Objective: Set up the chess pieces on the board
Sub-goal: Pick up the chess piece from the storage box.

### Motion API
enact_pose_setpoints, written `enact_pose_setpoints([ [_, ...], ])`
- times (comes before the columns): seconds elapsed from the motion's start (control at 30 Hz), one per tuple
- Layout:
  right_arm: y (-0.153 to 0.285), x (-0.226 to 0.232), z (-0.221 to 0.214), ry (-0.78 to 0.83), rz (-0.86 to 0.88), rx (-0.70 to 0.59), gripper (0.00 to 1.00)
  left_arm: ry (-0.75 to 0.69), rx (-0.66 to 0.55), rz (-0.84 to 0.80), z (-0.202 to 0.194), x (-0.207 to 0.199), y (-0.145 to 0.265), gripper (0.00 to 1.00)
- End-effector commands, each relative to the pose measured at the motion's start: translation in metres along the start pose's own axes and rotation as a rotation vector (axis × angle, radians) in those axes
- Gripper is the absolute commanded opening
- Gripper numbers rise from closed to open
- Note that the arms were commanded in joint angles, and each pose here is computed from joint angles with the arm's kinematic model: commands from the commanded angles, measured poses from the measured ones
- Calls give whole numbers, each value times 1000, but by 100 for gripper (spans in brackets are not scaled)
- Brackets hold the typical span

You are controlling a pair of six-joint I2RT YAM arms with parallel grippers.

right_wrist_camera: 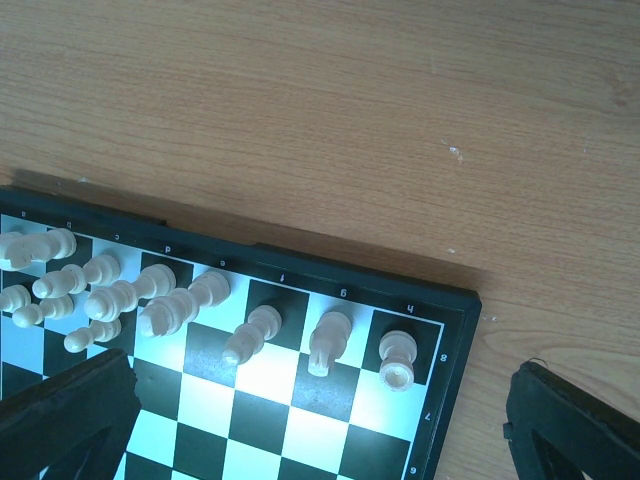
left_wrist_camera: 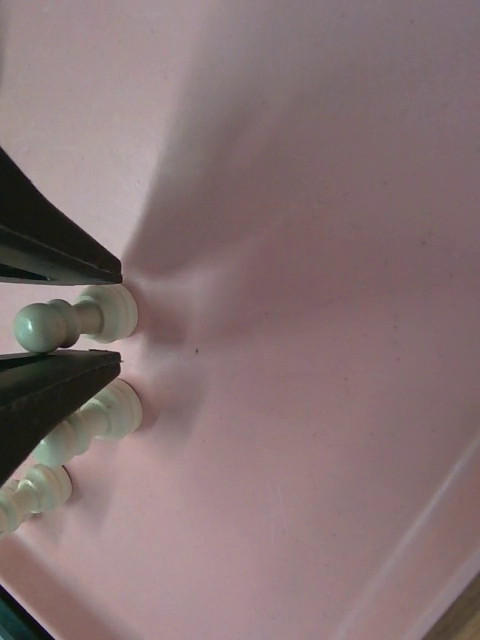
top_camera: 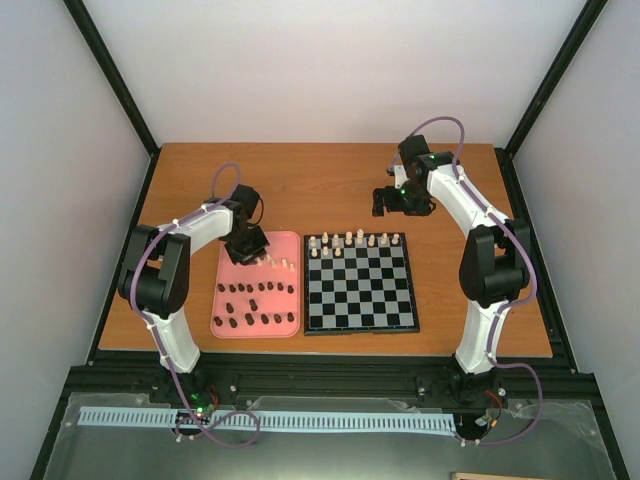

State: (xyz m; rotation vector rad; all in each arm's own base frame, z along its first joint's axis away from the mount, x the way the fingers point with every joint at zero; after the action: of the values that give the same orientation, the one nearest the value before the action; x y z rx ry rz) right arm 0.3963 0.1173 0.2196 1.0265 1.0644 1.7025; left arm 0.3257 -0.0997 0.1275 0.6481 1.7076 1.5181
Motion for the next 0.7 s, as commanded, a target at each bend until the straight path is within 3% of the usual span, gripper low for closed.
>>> enact_pose_setpoints([
  [0.0,3,-1,3,7,8,-10,100,11,-24,-19,8,-5,7,21],
  [0.23,3,-1,4,6,10,-11,100,1,-28,-23,6,-4,17,11],
  [0.53,3,-1,6,6,12,-17,100,-51,-38,-94,-4,-8,68,10],
  [0.67,4,-1,7,5,10,-19,100,-133,-46,-139,-13,-28,95,11],
])
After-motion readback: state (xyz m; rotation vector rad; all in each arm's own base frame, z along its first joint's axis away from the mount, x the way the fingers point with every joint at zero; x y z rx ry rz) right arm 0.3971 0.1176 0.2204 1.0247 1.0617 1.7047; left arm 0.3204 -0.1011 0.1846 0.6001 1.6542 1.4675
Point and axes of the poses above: each gripper's point midway between its finger pads, its own y axis back along the fingers, its own x axis along the line the jaws close on, z = x × y, the point moved 10 cm from there along y, back along the fingers, and after that the axes turned 6 degrees about y, right-handed, at the moved point
